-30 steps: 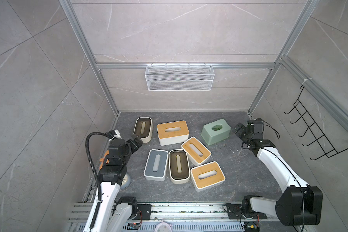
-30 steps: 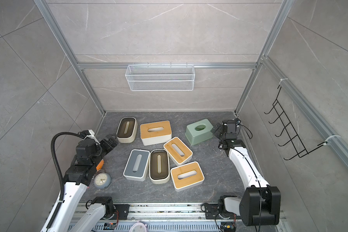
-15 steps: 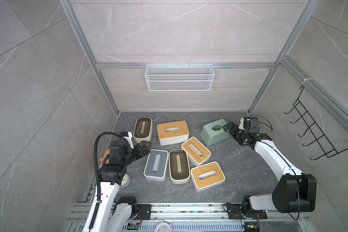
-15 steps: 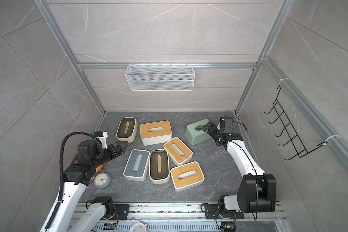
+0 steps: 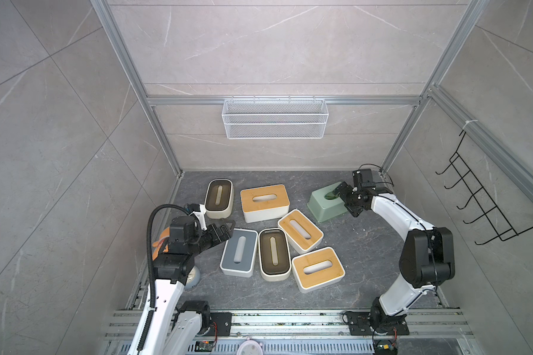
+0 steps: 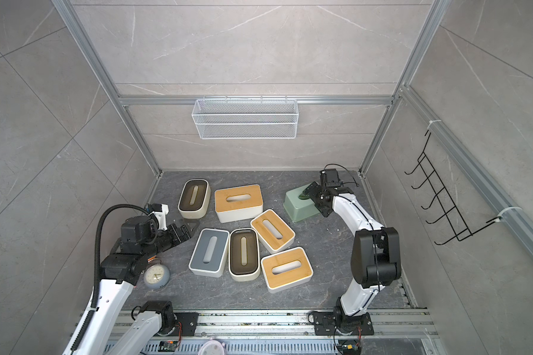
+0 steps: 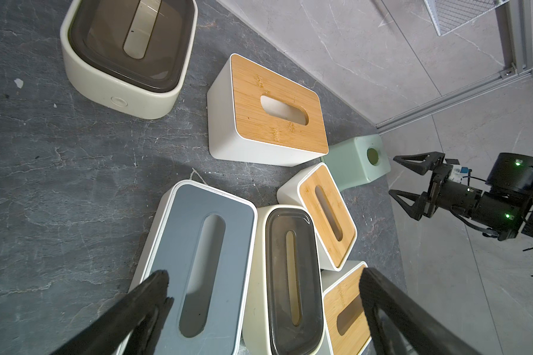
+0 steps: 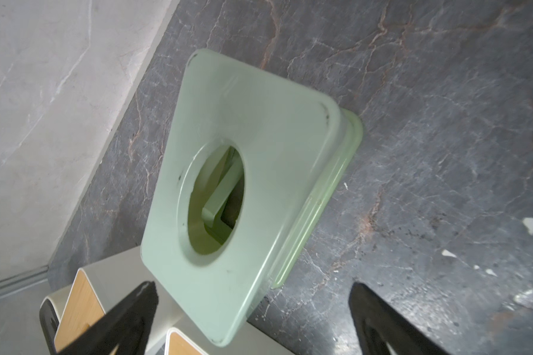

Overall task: Stack the tissue boxes
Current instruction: Pick up the tissue box from the center of the board.

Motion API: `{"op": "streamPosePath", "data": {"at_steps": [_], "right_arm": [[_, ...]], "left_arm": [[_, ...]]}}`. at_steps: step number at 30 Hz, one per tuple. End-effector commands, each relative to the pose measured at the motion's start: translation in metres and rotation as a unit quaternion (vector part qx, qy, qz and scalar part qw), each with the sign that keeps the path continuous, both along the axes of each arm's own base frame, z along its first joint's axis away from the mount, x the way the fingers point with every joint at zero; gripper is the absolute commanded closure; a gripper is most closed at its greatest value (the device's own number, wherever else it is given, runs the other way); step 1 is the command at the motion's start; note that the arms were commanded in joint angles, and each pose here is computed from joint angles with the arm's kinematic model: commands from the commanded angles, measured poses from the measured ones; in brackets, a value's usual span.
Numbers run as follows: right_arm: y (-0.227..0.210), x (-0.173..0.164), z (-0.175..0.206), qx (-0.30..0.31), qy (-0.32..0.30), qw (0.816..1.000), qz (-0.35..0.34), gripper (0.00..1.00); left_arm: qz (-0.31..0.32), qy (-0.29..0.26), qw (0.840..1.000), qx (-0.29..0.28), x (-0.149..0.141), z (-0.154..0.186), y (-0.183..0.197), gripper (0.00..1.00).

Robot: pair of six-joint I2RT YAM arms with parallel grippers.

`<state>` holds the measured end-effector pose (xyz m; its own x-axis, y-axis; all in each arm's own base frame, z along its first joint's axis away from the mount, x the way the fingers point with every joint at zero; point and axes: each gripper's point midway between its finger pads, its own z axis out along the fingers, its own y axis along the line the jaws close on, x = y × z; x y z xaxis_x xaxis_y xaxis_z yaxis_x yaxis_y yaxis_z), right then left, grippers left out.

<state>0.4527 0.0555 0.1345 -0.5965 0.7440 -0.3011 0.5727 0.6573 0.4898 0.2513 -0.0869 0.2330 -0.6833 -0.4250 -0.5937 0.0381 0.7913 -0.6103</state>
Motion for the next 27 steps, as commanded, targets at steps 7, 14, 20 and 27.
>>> {"op": "streamPosePath", "data": {"at_steps": [7, 14, 20, 27], "right_arm": [[0.000, 0.014, -0.025, 0.027, 0.049, 0.995, -0.081, 0.15], [0.006, 0.020, -0.033, 0.034, 0.064, 0.993, -0.096, 0.24], [0.009, 0.023, -0.036, 0.039, 0.070, 0.991, -0.104, 0.34], [0.013, 0.022, -0.040, 0.043, 0.082, 0.990, -0.110, 0.49]], "left_arm": [[-0.010, -0.025, 1.000, 0.007, -0.002, 0.007, -0.001, 0.01], [-0.012, -0.029, 0.999, 0.008, -0.002, 0.009, -0.001, 0.02], [-0.011, -0.029, 1.000, 0.005, -0.002, 0.009, -0.001, 0.02], [-0.011, -0.030, 0.999, 0.005, -0.003, 0.010, -0.001, 0.02]]}}
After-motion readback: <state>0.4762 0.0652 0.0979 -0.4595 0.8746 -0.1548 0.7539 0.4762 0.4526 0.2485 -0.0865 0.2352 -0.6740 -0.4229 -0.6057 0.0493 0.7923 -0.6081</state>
